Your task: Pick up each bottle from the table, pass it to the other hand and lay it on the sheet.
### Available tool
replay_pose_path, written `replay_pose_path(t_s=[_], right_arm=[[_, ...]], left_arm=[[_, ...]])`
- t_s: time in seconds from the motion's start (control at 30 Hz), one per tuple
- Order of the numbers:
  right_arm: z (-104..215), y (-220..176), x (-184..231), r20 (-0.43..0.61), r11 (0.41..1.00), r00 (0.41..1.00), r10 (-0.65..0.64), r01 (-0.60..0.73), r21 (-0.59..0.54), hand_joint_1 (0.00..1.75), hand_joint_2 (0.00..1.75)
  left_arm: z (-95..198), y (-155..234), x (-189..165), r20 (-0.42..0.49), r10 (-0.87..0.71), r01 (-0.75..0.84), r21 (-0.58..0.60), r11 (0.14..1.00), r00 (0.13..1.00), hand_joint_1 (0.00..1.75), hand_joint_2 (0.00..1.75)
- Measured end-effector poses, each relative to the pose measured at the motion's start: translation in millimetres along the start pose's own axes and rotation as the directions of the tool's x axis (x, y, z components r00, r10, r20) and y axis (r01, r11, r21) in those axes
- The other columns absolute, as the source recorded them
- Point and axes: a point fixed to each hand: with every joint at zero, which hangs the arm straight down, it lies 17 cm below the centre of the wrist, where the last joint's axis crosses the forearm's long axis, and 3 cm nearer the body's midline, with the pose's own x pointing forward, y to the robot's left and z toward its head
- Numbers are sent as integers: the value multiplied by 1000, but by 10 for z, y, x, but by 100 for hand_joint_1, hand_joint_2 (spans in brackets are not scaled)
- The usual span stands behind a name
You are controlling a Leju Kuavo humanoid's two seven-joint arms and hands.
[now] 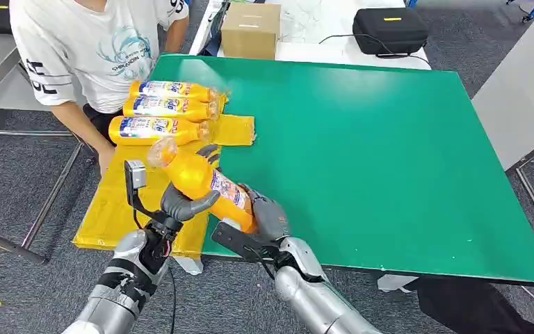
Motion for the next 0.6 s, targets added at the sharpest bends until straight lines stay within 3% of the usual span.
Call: replay_pose_path(t_s=[0.47,0.6], right_arm=[[15,-125,22,-11,986,988,-154,153,-72,0,175],[39,-377,34,21,953,968,-252,252,-168,0,175]], left_arm=[[12,153,233,75,22,-27,75,997,997,175,175],[30,384,321,99,-96,78,172,982,990,175,175]])
